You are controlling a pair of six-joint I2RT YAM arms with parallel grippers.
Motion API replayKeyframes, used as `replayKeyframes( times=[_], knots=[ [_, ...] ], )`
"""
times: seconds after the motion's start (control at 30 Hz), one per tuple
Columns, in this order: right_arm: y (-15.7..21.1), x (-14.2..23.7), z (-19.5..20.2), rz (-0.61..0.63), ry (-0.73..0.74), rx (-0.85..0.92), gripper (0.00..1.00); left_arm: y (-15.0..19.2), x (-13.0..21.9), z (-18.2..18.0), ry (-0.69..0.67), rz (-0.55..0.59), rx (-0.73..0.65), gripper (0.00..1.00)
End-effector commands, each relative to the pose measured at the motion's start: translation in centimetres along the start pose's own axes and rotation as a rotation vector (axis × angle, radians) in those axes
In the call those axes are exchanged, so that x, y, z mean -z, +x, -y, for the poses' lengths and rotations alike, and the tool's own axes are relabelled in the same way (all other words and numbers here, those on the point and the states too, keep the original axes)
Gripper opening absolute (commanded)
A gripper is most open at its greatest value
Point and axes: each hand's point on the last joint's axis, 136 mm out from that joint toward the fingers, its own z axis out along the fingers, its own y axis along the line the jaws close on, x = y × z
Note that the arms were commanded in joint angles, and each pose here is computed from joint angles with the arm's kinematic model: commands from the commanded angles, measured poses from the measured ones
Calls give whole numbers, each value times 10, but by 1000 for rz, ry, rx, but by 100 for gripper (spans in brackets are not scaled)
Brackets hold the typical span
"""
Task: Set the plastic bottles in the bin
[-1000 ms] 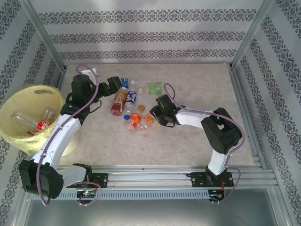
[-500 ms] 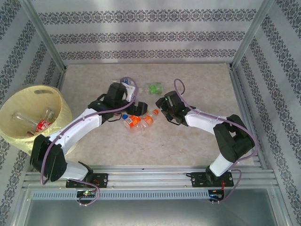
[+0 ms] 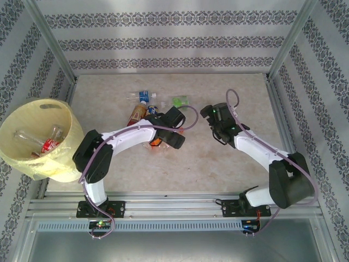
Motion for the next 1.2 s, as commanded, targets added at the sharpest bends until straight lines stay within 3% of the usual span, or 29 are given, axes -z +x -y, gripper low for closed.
replayKeyframes(
  times=[0.0,0.23,0.57,0.67,0.87,1.17],
  knots=[
    [-15,12,19,70,63,63,98,-1,-1,-6,-54,-27,0,78],
    [-25,25,29,117,68,51,98,6,-27,-2,-65,-95,-13,68],
    [-35,36,25,152,54,79,98,15,-56,5,-47,-138,-11,72],
    [-39,39,22,164,49,104,98,14,-58,4,-54,-140,-12,64],
    [-47,44,4,191,2,167,98,-7,-36,5,-41,-66,-2,53],
    [-46,59,-62,192,-285,333,98,-50,36,-8,-48,184,91,43]
  ],
)
